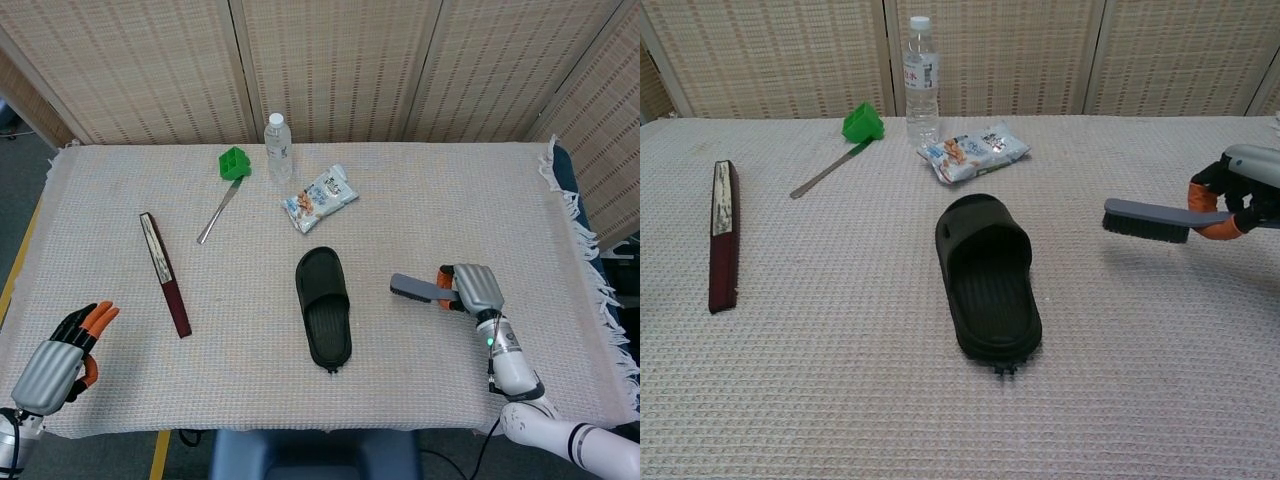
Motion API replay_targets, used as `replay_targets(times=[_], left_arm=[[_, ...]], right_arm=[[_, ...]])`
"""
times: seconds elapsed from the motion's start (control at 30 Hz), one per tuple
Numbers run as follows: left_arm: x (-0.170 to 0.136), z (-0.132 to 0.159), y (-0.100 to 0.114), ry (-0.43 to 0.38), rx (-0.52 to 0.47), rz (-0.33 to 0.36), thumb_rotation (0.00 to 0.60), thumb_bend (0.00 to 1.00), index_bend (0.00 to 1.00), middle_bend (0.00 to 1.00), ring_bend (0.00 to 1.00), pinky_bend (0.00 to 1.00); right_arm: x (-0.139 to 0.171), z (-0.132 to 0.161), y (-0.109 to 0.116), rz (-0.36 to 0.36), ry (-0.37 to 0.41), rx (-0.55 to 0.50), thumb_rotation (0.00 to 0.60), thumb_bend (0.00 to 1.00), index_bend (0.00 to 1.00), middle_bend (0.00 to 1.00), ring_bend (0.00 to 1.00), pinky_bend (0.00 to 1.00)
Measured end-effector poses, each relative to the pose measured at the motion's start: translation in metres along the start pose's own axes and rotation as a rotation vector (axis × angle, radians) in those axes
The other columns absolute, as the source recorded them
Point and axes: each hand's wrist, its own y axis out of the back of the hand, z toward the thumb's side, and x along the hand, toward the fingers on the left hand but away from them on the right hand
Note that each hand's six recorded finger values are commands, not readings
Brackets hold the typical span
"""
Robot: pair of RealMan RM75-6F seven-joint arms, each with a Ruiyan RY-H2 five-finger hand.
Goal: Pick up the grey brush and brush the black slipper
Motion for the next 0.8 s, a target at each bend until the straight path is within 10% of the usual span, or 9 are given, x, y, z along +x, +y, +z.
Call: replay_targets(times=[0.8], left_arm=[[-0.003,-0.003,0.006,-0.012,-0.039,0.005,0.600,1.00,0.00,0.00,0.00,0.11]], right_arm=[[-0.053,0.156,-0.022,0.007,0.142,0.084,0.600,0.84,0.75,0.65,0.73,0.97]])
